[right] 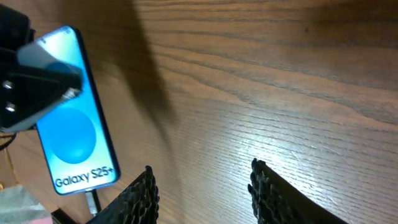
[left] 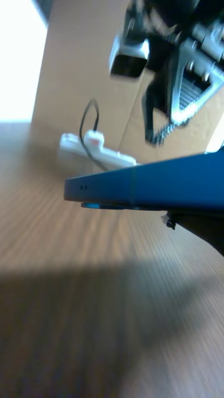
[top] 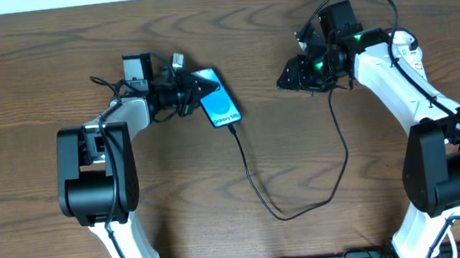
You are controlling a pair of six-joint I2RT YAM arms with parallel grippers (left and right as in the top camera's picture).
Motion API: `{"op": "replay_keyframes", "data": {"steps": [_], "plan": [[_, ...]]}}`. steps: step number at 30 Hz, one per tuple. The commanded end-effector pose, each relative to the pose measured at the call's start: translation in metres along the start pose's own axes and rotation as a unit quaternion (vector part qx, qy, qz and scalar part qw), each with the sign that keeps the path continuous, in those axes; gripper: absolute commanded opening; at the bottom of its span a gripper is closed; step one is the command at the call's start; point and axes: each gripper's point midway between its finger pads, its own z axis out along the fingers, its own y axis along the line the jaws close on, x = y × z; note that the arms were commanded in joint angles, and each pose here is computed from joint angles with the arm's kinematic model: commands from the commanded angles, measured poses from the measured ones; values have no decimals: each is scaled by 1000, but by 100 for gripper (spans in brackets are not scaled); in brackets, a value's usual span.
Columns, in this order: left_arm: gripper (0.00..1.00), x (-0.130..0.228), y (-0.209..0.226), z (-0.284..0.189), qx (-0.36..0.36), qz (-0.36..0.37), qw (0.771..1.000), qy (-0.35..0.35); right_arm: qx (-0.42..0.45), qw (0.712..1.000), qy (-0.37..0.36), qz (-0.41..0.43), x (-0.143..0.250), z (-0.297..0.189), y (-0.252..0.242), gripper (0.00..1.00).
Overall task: Plug charger to phone and switch on socket
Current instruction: 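Lower the plugged-in phone with the left gripper toward the table center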
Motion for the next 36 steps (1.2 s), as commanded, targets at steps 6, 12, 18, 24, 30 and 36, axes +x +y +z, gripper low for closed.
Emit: {"op": "replay_keyframes", "data": {"steps": [6, 12, 18, 24, 30, 36], "plan": [[7, 7, 16, 5, -134, 65, 989, -3, 11, 1000, -11, -11, -8, -4, -3, 48], [7, 19, 20, 6, -190, 99, 977, 21, 11, 1000, -11, -11, -8, -4, -3, 48], [7, 38, 26, 10, -203, 112, 971, 57, 16, 1000, -3, -12, -3, -3, -4, 47], [7, 51, 26, 21, -216, 137, 964, 77, 17, 1000, 4, -11, 1, -3, -3, 47], [7, 55, 30, 26, -235, 149, 957, 78, 27, 999, 7, -18, 4, 1, -1, 47], [8, 56, 31, 25, -237, 145, 957, 80, 26, 999, 9, -19, 5, 1, 0, 47]]}}
